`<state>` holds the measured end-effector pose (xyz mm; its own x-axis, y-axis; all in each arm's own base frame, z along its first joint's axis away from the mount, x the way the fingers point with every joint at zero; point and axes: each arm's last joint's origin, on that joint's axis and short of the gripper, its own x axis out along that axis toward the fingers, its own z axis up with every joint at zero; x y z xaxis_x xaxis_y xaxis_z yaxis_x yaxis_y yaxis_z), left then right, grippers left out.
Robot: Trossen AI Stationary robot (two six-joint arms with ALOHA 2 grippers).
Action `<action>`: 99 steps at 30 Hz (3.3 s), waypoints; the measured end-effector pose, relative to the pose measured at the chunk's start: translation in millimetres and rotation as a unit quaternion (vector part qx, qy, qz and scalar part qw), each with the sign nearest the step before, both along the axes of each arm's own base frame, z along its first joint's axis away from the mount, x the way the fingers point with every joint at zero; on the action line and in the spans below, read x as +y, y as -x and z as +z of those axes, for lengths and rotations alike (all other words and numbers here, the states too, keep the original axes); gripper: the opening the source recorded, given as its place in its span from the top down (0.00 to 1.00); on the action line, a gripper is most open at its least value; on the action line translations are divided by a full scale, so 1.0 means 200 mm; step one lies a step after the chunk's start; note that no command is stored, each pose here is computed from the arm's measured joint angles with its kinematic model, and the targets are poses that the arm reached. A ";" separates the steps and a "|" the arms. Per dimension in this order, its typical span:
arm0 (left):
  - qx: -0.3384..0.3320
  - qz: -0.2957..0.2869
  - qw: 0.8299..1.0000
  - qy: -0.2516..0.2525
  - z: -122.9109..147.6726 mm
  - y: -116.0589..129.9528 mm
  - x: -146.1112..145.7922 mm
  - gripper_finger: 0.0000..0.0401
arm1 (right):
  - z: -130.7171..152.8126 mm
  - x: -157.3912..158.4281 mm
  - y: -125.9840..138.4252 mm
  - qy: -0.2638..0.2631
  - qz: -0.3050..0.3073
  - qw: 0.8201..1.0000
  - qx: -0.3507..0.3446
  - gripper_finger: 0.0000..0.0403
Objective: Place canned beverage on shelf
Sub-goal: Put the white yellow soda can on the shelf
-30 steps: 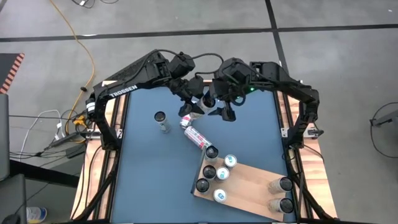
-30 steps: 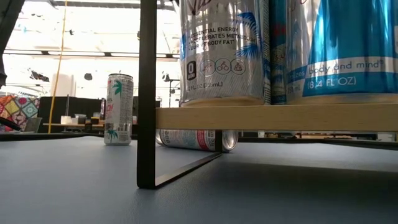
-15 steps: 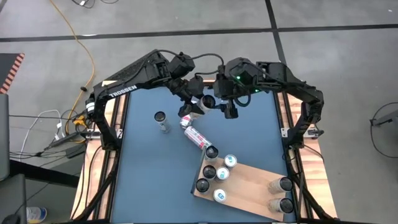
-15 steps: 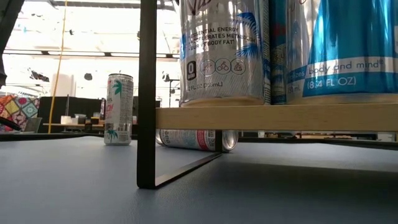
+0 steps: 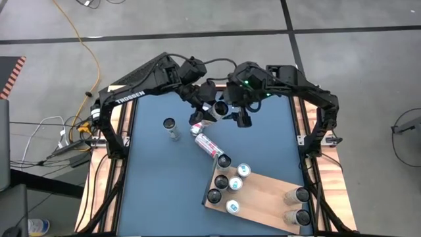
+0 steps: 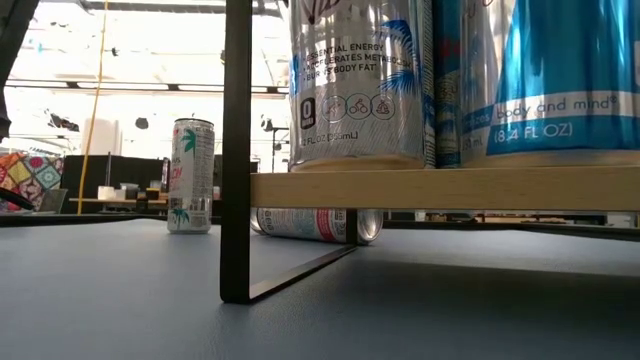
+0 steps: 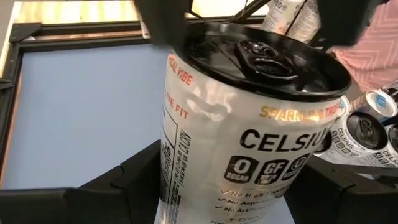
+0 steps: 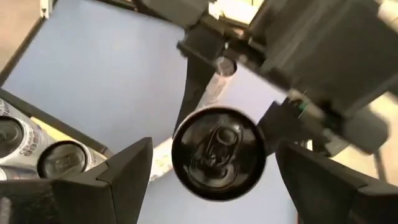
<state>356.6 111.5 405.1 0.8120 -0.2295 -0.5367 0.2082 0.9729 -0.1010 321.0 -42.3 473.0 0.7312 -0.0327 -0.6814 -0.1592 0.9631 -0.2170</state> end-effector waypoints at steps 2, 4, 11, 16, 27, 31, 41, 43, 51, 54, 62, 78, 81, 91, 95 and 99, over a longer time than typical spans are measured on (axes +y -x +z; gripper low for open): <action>-0.001 -0.002 1.000 0.000 0.00 0.00 -0.01 0.37 | 0.01 0.01 0.00 0.014 -0.005 1.000 -0.008 0.16; -0.002 -0.005 1.000 -0.001 0.00 -0.01 -0.02 0.37 | 0.02 0.00 0.00 0.020 -0.012 1.000 -0.014 0.16; -0.001 -0.002 1.000 -0.016 0.00 -0.01 -0.03 0.37 | 0.01 0.00 0.00 0.007 -0.004 1.000 -0.005 0.16; 0.002 0.002 1.000 -0.018 0.00 -0.01 -0.03 0.37 | 0.00 0.02 0.00 0.008 0.005 1.000 -0.001 0.16; 0.000 -0.002 1.000 -0.024 0.00 -0.02 -0.04 0.37 | -0.07 0.01 -0.05 0.001 0.002 0.999 0.039 0.16; 0.001 -0.006 1.000 -0.025 0.00 -0.02 -0.06 0.37 | -0.09 0.01 -0.07 0.004 0.001 0.999 0.048 0.16; 0.001 -0.008 1.000 -0.026 0.00 -0.02 -0.07 0.37 | -0.08 0.03 -0.08 0.037 0.007 0.999 0.036 0.21; 0.000 -0.008 1.000 -0.026 0.00 -0.02 -0.07 0.37 | -0.08 0.04 -0.08 0.040 0.011 0.998 0.037 0.24; 0.002 -0.010 1.000 -0.023 0.00 -0.02 -0.08 0.37 | -0.08 0.06 -0.08 0.045 0.021 0.998 0.040 0.49; 0.004 -0.008 1.000 -0.019 0.00 -0.02 -0.08 0.35 | -0.08 0.05 -0.07 0.044 0.019 0.998 0.043 0.50; 0.037 0.031 0.999 -0.014 0.00 0.00 -0.08 0.17 | -0.09 0.06 -0.05 0.041 0.016 0.997 0.062 0.50; 0.018 0.111 0.988 -0.102 0.34 0.18 -0.10 0.14 | 0.08 0.18 0.46 -0.068 -0.245 0.966 0.042 0.50; 0.007 0.108 0.987 -0.115 0.38 0.20 -0.09 0.14 | 0.06 0.23 0.57 -0.105 -0.291 0.950 0.032 0.50; -0.007 0.128 0.983 -0.130 0.41 0.23 -0.02 0.14 | -0.18 0.40 0.74 -0.211 -0.367 0.902 0.085 0.50; -0.007 0.141 0.982 -0.129 0.41 0.24 0.02 0.14 | -0.24 0.44 0.81 -0.254 -0.389 0.879 0.105 0.50; -0.008 0.154 0.980 -0.123 0.41 0.25 0.05 0.14 | -0.30 0.48 0.88 -0.283 -0.404 0.861 0.122 0.50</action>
